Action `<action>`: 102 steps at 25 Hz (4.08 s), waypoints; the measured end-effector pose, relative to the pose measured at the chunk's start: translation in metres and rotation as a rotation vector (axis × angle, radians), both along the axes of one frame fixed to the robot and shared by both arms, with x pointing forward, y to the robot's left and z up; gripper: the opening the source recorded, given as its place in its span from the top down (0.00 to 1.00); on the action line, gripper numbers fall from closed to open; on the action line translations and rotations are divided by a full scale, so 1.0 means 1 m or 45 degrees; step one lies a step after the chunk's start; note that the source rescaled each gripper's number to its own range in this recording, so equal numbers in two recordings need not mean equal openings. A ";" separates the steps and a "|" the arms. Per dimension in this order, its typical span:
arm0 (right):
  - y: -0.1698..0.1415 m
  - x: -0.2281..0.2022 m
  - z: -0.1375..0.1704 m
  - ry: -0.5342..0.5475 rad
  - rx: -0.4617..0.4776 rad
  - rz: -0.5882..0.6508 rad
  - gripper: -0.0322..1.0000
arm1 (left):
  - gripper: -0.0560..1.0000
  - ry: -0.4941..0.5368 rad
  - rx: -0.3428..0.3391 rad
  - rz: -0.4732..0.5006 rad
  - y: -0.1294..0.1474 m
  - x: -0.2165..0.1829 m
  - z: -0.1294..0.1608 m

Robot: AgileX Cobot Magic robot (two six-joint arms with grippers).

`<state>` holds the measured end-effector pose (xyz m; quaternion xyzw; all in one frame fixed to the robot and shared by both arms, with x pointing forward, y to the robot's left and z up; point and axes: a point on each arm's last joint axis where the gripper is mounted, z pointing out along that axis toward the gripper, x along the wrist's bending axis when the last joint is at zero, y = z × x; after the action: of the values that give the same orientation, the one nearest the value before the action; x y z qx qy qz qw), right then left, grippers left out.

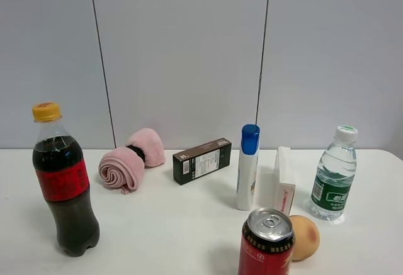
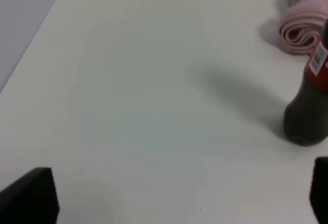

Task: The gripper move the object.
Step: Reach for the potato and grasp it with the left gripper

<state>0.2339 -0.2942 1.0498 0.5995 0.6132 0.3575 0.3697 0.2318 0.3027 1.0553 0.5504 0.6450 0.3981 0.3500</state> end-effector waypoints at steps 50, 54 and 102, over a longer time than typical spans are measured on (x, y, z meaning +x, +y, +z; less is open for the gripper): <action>0.000 0.000 0.000 0.000 0.000 0.000 0.00 | 0.00 0.101 0.026 -0.675 -0.047 0.238 0.210; 0.000 0.000 0.000 0.000 0.000 0.000 0.00 | 0.00 0.124 0.051 -0.867 -0.091 0.263 0.208; 0.000 0.000 0.000 0.000 0.000 0.000 0.00 | 0.00 0.691 0.341 -1.552 -0.397 0.234 -0.015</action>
<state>0.2339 -0.2942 1.0498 0.5995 0.6132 0.3576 0.3696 0.4657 -0.0942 1.0400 0.9345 0.2299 0.0541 0.2662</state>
